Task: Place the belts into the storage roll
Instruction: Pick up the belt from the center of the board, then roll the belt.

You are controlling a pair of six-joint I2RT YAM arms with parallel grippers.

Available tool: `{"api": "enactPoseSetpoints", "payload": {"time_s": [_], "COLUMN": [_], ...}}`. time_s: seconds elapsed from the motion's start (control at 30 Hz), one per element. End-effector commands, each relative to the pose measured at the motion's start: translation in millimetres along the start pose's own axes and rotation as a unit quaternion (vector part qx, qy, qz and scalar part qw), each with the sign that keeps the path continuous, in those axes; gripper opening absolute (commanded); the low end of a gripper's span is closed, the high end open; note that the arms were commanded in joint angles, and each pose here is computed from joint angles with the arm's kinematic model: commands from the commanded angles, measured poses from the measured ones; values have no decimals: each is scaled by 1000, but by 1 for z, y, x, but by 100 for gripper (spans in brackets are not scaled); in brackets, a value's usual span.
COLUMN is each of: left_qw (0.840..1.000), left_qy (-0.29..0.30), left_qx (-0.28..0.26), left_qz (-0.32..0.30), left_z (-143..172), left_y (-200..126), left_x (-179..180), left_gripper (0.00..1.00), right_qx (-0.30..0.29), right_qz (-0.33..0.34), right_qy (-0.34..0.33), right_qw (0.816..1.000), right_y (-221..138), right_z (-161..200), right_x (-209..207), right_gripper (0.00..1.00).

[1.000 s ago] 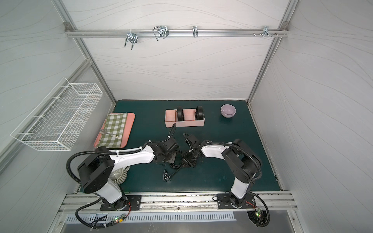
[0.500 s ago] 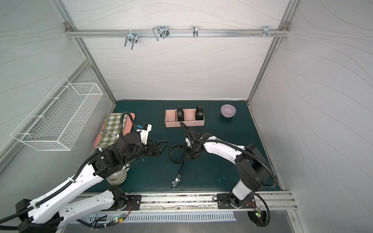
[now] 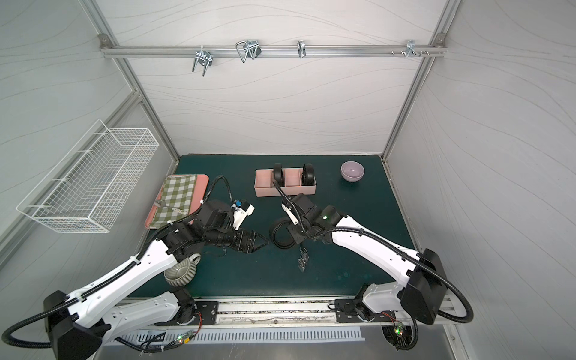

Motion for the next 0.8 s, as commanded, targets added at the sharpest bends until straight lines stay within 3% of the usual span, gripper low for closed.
{"api": "enactPoseSetpoints", "payload": {"time_s": [0.0,0.33,0.6,0.77], "left_qw": [997,994,996,996], "left_qy": [15,7,39,61], "left_qx": [-29,-41,5,25], "left_qz": [66,99,82,64], "left_z": [-30,-50,-46,-48], "left_y": [1,15,39,47], "left_x": [-23,-34,-45,-46], "left_gripper": [99,98,86,69], "right_qx": [-12,-17,-11,-6], "right_qz": [8,-3,-22,-36], "right_qy": [-33,-42,-49,-55], "right_qw": [999,999,998,998], "right_y": [-10,-18,-22,-23], "right_z": [3,10,13,15], "right_x": [-2,0,5,10], "right_gripper": [0,0,0,0]}}
Point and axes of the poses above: each gripper's point midway between its finger pads, its own y axis out along the fingers, its own x axis along the line the jaws close on, z = x × y, the point moved 3 cm from there along -y, back along the fingers, and after that the axes turned 11 degrees about y, right-handed, at the moved point
